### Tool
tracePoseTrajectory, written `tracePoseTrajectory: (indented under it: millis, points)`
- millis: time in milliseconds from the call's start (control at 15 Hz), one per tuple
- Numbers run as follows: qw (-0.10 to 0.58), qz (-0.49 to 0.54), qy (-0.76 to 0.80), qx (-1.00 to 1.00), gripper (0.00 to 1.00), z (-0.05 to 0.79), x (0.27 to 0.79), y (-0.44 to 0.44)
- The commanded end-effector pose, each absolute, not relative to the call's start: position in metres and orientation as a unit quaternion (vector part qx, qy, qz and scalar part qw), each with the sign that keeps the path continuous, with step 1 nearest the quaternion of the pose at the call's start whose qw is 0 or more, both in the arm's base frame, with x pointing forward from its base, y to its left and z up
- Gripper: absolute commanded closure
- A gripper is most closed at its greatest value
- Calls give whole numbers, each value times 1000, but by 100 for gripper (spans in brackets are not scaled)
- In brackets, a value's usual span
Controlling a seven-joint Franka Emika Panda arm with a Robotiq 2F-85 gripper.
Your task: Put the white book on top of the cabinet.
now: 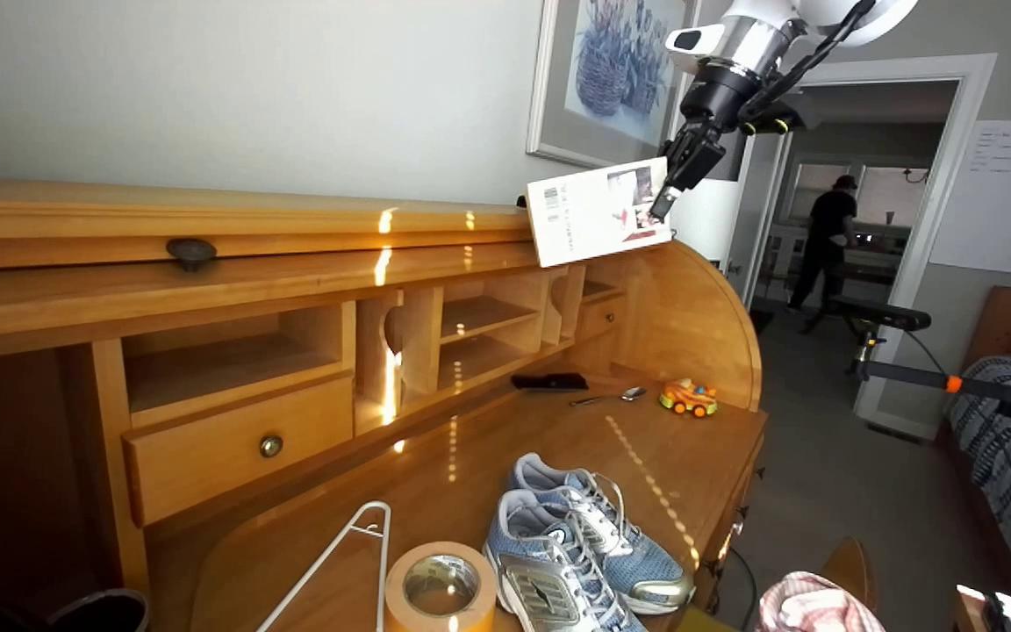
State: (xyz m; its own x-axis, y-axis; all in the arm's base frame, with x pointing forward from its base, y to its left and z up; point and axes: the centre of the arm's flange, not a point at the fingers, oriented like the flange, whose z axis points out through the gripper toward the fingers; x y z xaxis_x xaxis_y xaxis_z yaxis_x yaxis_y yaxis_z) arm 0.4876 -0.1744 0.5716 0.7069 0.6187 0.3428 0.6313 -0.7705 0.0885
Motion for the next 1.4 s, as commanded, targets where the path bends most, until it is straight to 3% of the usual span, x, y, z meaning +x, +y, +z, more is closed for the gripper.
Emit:
tracePoseTrajectory:
  millis: [0, 333, 933, 1333]
  points:
    - [-15, -223, -364, -904, 95, 576, 497, -173]
    - [-68, -264, -383, -882, 95, 584, 507, -175]
    - [-53, -312, -387, -866, 95, 601, 508, -171]
    - [-114, -348, -395, -843, 95, 601, 524, -177]
